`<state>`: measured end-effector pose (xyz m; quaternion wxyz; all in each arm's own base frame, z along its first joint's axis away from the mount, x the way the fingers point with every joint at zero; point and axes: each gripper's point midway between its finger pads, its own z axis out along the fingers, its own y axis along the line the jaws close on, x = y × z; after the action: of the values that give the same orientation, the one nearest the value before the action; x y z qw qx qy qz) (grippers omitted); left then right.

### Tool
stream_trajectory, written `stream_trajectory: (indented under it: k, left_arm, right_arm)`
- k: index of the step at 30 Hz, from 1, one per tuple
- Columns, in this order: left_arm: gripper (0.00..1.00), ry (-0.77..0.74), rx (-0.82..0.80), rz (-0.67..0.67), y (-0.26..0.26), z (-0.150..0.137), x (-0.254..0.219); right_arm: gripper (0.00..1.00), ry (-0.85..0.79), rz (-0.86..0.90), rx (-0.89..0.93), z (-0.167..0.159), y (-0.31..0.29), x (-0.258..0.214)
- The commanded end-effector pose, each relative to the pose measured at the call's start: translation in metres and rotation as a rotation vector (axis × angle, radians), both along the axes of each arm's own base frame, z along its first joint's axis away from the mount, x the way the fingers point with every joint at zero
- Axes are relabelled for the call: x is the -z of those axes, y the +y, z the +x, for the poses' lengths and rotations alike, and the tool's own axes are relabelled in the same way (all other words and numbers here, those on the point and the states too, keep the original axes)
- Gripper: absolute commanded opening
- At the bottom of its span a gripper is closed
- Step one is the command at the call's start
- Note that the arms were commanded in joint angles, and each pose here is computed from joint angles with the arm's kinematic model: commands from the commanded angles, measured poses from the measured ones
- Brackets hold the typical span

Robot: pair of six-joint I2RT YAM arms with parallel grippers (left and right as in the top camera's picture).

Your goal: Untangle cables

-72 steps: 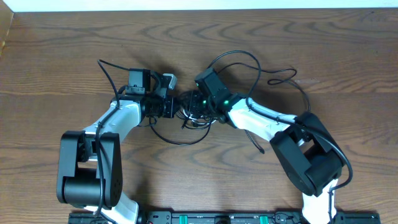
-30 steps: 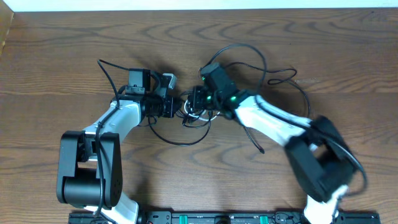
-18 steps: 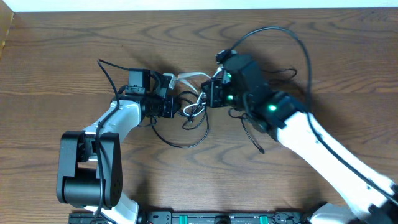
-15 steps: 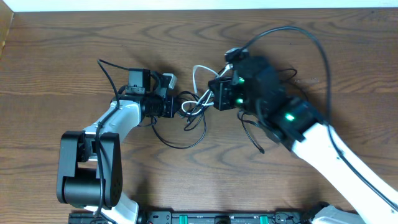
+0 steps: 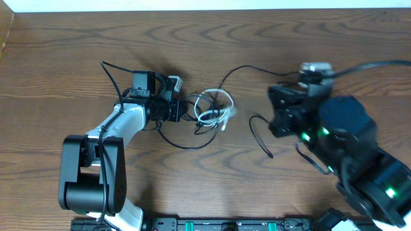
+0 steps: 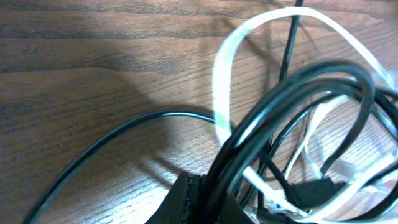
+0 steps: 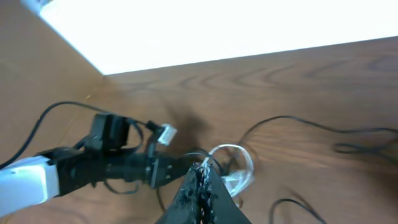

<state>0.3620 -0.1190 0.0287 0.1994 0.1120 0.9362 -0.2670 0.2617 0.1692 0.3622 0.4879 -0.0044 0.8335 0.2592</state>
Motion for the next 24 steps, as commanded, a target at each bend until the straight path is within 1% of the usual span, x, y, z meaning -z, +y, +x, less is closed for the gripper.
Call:
stream_trajectory:
  k: [1, 2, 4, 6, 7, 8, 11, 14, 16, 18, 20, 24]
  left_arm:
    - [0.08, 0.013, -0.011, 0.003, 0.002, -0.002, 0.003]
    - [0.08, 0.013, -0.011, 0.003, 0.002, -0.002, 0.003]
    - [0.08, 0.013, -0.011, 0.003, 0.002, -0.002, 0.003]
    - [0.08, 0.014, -0.011, 0.003, 0.002, -0.002, 0.003]
    - [0.08, 0.014, -0.011, 0.003, 0.002, -0.002, 0.003]
    - [0.08, 0.014, -0.011, 0.003, 0.002, -0.002, 0.003]
    - [0.08, 0.014, -0.011, 0.003, 0.002, -0.002, 0.003]
    - [0.08, 0.016, -0.013, 0.002, 0.002, -0.002, 0.003]
    - [0.08, 0.018, -0.013, 0.002, 0.002, -0.003, 0.003]
    - [0.08, 0.018, -0.013, 0.002, 0.002, -0.003, 0.003]
    - [0.08, 0.018, -0.013, 0.002, 0.002, -0.003, 0.003]
    - [0.08, 0.018, -0.013, 0.002, 0.002, -0.003, 0.003]
  right_arm:
    - [0.01, -0.022, -0.042, 0.077, 0.000, -0.019, -0.002]
    - [0.04, -0.013, -0.048, 0.076, -0.001, -0.020, 0.000]
    - [0.21, 0.017, -0.070, 0.072, -0.001, -0.019, 0.009]
    - [0.41, 0.059, -0.091, 0.056, -0.001, -0.015, 0.021]
    - [0.49, 0.083, -0.099, 0.038, 0.000, -0.010, 0.027]
    - [0.54, 0.100, -0.103, 0.022, 0.001, -0.006, 0.032]
    - [0.57, 0.169, -0.118, -0.031, 0.007, 0.012, 0.052]
    - [0.62, 0.254, -0.122, -0.034, 0.020, 0.028, 0.078]
    - [0.64, 0.302, -0.116, -0.078, 0.033, 0.050, 0.098]
    - [0.64, 0.335, -0.082, -0.151, 0.048, 0.080, 0.117]
    - [0.62, 0.358, -0.056, -0.186, 0.058, 0.099, 0.131]
    - [0.57, 0.474, -0.001, -0.159, 0.073, 0.119, 0.172]
